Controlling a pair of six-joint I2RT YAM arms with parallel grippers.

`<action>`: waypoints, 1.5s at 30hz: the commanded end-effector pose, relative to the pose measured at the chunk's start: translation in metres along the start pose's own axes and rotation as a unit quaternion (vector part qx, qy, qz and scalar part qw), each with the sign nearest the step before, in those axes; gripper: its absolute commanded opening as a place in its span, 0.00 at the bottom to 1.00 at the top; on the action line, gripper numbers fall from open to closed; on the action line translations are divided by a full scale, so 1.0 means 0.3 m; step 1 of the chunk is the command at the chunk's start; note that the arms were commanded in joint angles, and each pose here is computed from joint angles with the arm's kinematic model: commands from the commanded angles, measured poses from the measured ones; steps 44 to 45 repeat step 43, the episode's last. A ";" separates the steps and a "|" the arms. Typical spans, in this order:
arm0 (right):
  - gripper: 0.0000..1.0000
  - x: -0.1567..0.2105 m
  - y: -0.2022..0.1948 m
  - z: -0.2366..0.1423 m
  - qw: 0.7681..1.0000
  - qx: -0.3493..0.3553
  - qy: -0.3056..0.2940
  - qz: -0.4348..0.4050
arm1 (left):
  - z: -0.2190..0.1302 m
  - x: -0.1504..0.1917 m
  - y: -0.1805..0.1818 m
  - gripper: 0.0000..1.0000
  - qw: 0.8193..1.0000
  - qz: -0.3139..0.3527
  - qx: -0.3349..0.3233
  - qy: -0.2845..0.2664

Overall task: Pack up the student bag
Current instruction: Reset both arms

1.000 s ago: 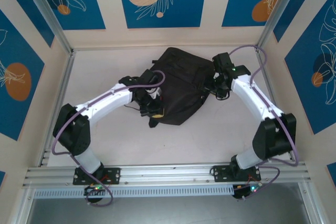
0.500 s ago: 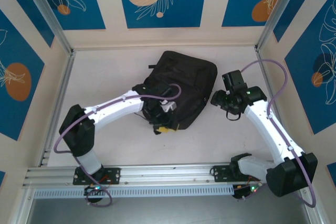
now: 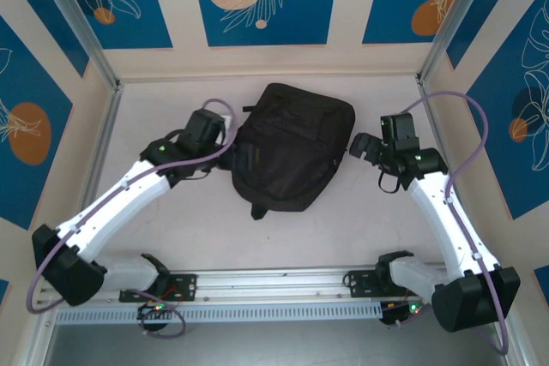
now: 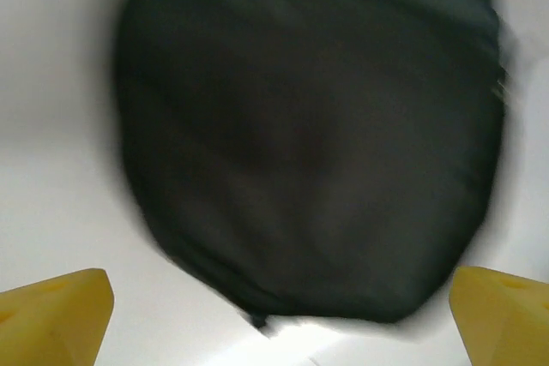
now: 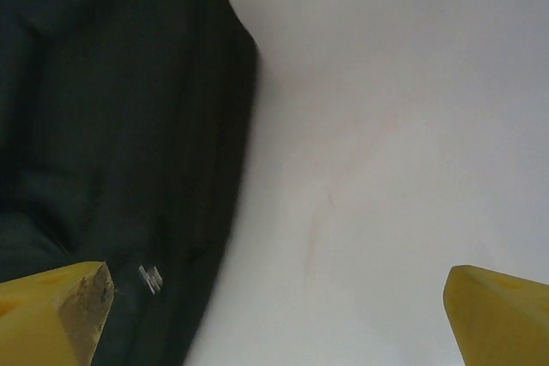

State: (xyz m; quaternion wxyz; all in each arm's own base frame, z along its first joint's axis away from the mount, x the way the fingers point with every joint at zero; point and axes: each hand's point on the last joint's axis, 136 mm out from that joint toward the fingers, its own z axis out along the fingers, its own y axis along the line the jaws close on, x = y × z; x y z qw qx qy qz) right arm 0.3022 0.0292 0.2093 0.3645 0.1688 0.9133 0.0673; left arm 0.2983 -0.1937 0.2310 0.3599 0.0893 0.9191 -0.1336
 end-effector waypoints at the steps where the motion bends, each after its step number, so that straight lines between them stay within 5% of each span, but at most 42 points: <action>1: 0.99 -0.088 0.110 0.051 0.981 -0.091 -0.104 -0.139 | 0.033 -0.057 0.301 1.00 0.958 0.134 -0.237 -0.088; 5: 0.99 -0.011 0.112 0.167 0.975 -0.097 -0.069 -0.187 | 0.125 0.048 0.482 1.00 0.966 0.104 -0.212 -0.109; 8: 0.99 0.025 0.097 0.202 0.956 -0.126 -0.144 -0.223 | 0.162 0.131 0.563 1.00 0.969 0.075 -0.181 -0.153; 10: 0.99 0.018 0.030 0.212 0.950 -0.145 -0.224 -0.161 | 0.185 0.180 0.656 1.00 0.960 0.035 -0.229 -0.159; 12: 0.99 0.036 -0.036 0.255 0.953 -0.145 -0.236 -0.122 | 0.214 0.180 0.693 1.00 0.952 0.019 -0.242 -0.187; 14: 0.99 0.063 -0.033 0.282 0.942 -0.177 -0.242 -0.151 | 0.232 0.126 0.686 1.00 0.946 0.030 -0.233 -0.222; 18: 0.99 0.047 -0.037 0.327 0.933 -0.202 -0.265 -0.138 | 0.352 0.086 0.714 1.00 0.950 0.067 -0.228 -0.201; 21: 0.99 0.072 -0.021 0.383 0.927 -0.207 -0.276 -0.150 | 0.376 0.125 0.687 1.00 0.969 0.062 -0.134 -0.199; 24: 0.99 0.043 -0.062 0.473 0.962 -0.128 -0.203 -0.131 | 0.375 0.131 0.701 1.00 0.967 0.054 -0.142 -0.205; 27: 0.99 0.022 -0.055 0.495 0.964 -0.090 -0.208 -0.138 | 0.372 0.131 0.703 1.00 0.967 0.053 -0.142 -0.206; 45: 0.99 0.031 -0.023 0.491 0.960 -0.114 -0.205 -0.156 | 0.371 0.129 0.701 1.00 0.967 0.053 -0.140 -0.206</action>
